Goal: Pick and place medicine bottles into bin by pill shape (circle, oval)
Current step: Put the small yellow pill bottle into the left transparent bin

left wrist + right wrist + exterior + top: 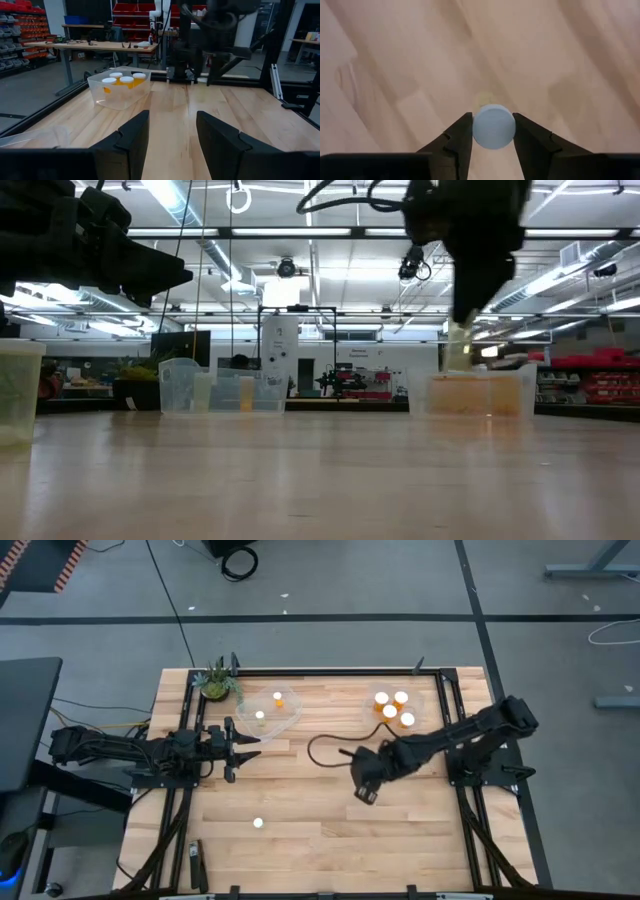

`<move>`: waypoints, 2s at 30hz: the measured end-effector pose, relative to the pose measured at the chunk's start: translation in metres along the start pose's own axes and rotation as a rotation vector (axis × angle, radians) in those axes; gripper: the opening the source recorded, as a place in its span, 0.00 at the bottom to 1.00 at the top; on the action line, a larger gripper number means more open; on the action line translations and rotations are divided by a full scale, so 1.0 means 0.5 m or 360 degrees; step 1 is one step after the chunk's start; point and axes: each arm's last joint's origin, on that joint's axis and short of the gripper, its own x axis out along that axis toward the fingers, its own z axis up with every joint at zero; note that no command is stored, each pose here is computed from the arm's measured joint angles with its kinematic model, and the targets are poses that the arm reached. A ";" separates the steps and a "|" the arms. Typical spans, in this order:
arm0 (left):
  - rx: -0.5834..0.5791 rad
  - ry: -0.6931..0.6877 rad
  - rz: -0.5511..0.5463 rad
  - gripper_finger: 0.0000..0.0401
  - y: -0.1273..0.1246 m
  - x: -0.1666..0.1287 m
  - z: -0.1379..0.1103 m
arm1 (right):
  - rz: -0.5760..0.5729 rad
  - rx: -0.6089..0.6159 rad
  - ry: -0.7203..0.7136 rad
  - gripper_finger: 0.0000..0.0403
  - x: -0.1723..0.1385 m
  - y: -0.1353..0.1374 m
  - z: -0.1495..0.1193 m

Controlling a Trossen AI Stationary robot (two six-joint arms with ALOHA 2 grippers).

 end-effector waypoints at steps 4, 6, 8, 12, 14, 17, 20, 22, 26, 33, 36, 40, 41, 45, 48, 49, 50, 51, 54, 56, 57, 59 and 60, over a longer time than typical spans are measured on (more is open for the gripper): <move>0.0000 -0.0001 0.0000 0.43 0.000 0.000 0.000 | 0.0043 -0.0018 -0.0093 0.34 0.006 -0.022 0.042; 0.0000 -0.0001 0.0001 0.43 0.000 0.000 0.000 | 0.0046 -0.0018 -0.0124 0.34 0.009 -0.036 0.059; 0.0000 0.0000 0.0000 0.43 0.000 0.000 0.000 | 0.0049 -0.0017 -0.0158 0.34 0.012 -0.049 0.075; 0.0000 -0.0001 0.0000 0.43 0.000 0.000 0.000 | 0.0063 -0.0021 -0.0241 0.34 0.016 -0.072 0.106; 0.0000 0.0000 0.0000 0.43 0.000 0.000 0.000 | 0.0074 -0.0034 -0.0288 0.34 0.017 -0.080 0.119; 0.0000 0.0000 0.0000 0.43 0.000 0.000 0.000 | 0.0112 -0.0065 -0.0401 0.34 0.016 -0.087 0.141; 0.0000 -0.0001 0.0000 0.43 0.000 0.000 0.000 | 0.0151 -0.0107 -0.0532 0.34 0.013 -0.092 0.163; 0.0000 -0.0001 0.0000 0.43 0.000 0.000 0.000 | 0.0162 -0.0120 -0.0597 0.34 0.011 -0.097 0.175; 0.0000 -0.0001 0.0000 0.43 0.000 0.000 0.000 | 0.0142 -0.0099 -0.0596 0.34 0.025 -0.114 0.193; 0.0000 0.0000 0.0000 0.43 0.000 0.000 0.000 | 0.0090 -0.0303 -0.0393 0.34 0.079 -0.061 0.290; 0.0000 0.0000 0.0000 0.43 0.000 0.000 0.000 | 0.0091 -0.0352 -0.0336 0.34 0.095 -0.044 0.340; 0.0000 -0.0001 0.0000 0.43 0.000 0.000 0.000 | 0.0064 -0.0365 -0.0270 0.34 0.105 -0.042 0.394; 0.0000 0.0000 0.0000 0.43 0.000 0.000 0.000 | 0.0060 -0.0370 -0.0255 0.34 0.110 -0.043 0.405; 0.0000 -0.0001 0.0000 0.43 0.000 0.000 0.000 | 0.0068 -0.0403 -0.0245 0.34 0.116 -0.049 0.439; 0.0000 0.0000 0.0000 0.43 0.000 0.000 0.000 | 0.0097 -0.0414 -0.0302 0.34 0.105 -0.055 0.456; 0.0000 0.0000 0.0000 0.43 0.000 0.000 0.000 | 0.0101 -0.0404 -0.0327 0.34 0.100 -0.061 0.462; 0.0000 0.0000 0.0000 0.43 0.000 0.000 0.000 | 0.0095 -0.0400 -0.0321 0.34 0.099 -0.067 0.464; 0.0000 0.0001 0.0001 0.43 0.000 0.000 0.000 | 0.0097 -0.0393 -0.0316 0.34 0.100 -0.071 0.465; 0.0000 0.0001 0.0001 0.43 0.000 0.000 0.000 | 0.0104 -0.0371 -0.0287 0.34 0.101 -0.083 0.467; 0.0000 -0.0001 0.0000 0.43 0.000 0.000 0.000 | 0.0100 -0.0372 -0.0269 0.34 0.100 -0.085 0.465; 0.0000 0.0000 0.0000 0.43 0.000 0.000 0.000 | 0.0102 -0.0377 -0.0249 0.34 0.101 -0.085 0.462; 0.0000 0.0000 0.0000 0.43 0.000 0.000 0.000 | 0.0122 -0.0381 -0.0197 0.34 0.110 -0.084 0.454; 0.0000 0.0000 0.0000 0.43 0.000 0.000 0.000 | 0.0132 -0.0381 -0.0169 0.35 0.117 -0.084 0.451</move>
